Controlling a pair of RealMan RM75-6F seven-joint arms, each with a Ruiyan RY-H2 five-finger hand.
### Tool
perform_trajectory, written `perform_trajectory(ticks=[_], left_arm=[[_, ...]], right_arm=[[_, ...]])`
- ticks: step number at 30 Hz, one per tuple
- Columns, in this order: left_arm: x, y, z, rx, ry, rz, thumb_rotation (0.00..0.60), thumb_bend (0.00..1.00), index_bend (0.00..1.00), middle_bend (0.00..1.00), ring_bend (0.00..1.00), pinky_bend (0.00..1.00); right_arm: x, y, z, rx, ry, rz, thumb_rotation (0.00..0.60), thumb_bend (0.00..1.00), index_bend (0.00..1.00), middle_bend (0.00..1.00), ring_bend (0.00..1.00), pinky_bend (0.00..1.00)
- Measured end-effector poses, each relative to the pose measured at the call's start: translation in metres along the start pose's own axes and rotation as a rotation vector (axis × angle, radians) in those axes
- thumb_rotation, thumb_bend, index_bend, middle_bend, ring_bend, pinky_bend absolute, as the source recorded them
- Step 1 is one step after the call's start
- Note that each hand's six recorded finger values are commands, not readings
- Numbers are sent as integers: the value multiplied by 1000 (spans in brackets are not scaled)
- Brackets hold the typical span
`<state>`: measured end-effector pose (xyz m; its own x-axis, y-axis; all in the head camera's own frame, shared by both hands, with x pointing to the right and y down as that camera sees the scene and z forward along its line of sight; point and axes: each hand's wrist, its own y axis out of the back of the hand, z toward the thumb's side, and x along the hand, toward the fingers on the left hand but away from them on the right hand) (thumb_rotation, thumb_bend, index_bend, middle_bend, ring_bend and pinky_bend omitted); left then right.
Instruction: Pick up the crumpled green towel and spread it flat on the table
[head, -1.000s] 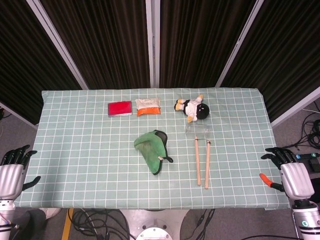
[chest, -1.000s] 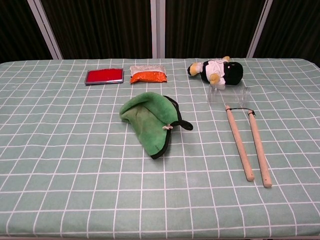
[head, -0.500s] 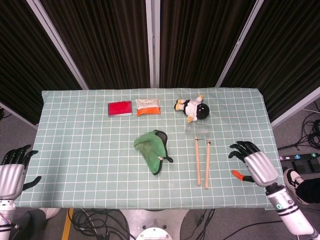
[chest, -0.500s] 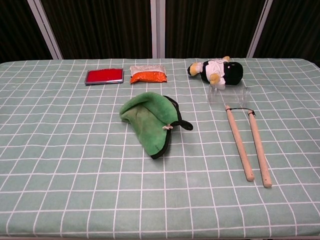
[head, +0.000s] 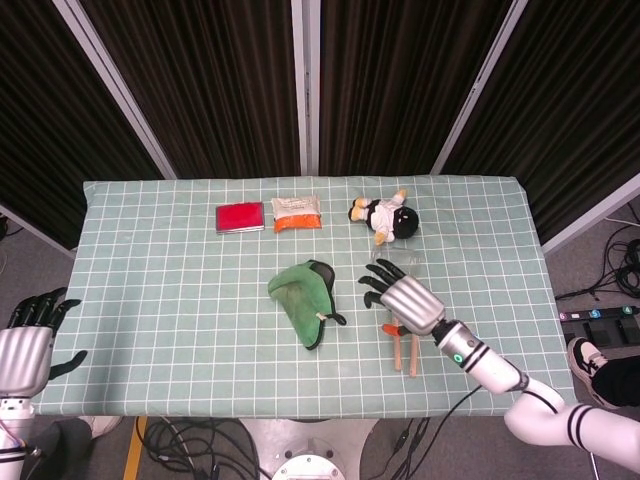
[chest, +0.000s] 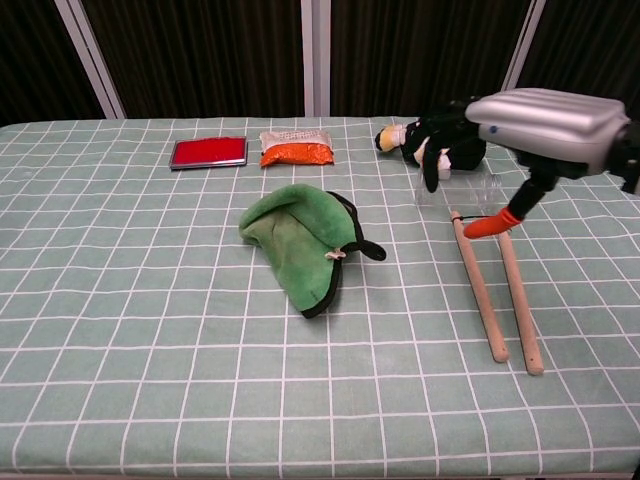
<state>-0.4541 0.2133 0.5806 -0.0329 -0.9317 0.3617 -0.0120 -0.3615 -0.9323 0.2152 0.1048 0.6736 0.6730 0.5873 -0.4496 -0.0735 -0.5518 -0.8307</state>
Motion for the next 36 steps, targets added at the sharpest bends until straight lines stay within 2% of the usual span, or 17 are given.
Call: perform_trajectory(ticks=[5, 11, 19, 29, 36], left_arm=[[-2, 1, -4, -10, 16, 3, 600, 170, 297, 252, 172, 180], [-3, 0, -5, -18, 23, 4, 600, 170, 297, 251, 172, 180], [-4, -3, -7, -25, 37, -7, 600, 170, 297, 251, 172, 180], [-3, -2, -7, -35, 35, -8, 600, 171, 297, 251, 172, 180], [-5, -3, -10, -50, 48, -20, 600, 171, 297, 252, 172, 180]], right_arm=[[-40, -10, 15, 60, 57, 17, 600, 73, 395, 137, 0, 0], [-68, -23, 27, 129, 102, 28, 600, 86, 392, 134, 0, 0], [-89, -38, 26, 186, 114, 41, 600, 89, 371, 125, 0, 0], [-104, -41, 35, 187, 146, -16, 600, 90, 354, 126, 0, 0], [-114, -46, 47, 196, 180, -26, 600, 94, 352, 130, 0, 0]])
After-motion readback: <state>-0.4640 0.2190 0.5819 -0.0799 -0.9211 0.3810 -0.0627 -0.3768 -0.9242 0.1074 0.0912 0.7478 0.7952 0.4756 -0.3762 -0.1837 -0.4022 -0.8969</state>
